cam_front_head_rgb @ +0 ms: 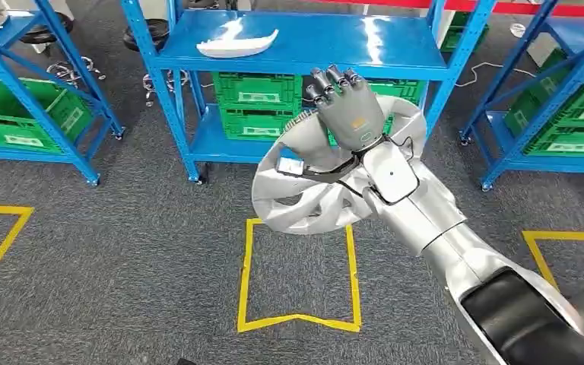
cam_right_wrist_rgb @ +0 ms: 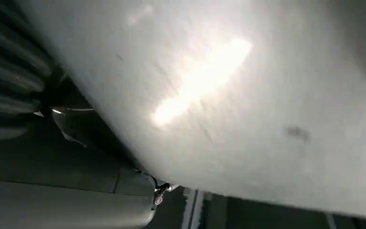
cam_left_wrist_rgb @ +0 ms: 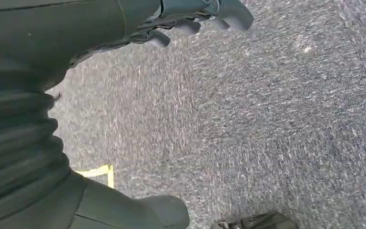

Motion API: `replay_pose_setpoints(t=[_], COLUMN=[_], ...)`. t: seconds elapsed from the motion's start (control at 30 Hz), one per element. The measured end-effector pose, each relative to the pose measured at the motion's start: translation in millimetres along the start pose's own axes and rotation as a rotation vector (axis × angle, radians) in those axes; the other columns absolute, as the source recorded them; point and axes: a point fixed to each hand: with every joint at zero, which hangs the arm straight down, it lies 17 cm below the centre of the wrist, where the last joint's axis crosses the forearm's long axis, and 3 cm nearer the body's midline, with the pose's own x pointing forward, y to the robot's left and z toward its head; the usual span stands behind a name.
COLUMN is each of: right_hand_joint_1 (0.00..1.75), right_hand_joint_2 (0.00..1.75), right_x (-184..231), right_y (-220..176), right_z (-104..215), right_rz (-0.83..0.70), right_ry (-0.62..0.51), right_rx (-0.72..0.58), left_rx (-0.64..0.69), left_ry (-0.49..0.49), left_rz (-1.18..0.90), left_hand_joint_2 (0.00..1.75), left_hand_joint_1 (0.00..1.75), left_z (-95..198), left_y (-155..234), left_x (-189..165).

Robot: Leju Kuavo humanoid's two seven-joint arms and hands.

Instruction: Take the parts from the cabinet and place them on the table.

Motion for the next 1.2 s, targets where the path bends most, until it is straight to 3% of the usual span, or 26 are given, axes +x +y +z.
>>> replay_pose_setpoints(t=[1.2], right_hand_joint_1=[1.75], right_hand_joint_2=[1.75], right_x=[1.0], right_y=[-13.6], right_z=[3.1], right_rz=[-0.036], right_ry=[-0.066], right_rx=[-0.038], left_rx=[0.029], left_ry=[0.026], left_rz=[0.020], left_hand_joint_2=[1.75], left_hand_joint_1=[0.00], left_z=[-4.3], left_y=[11.3], left_x=[-8.5])
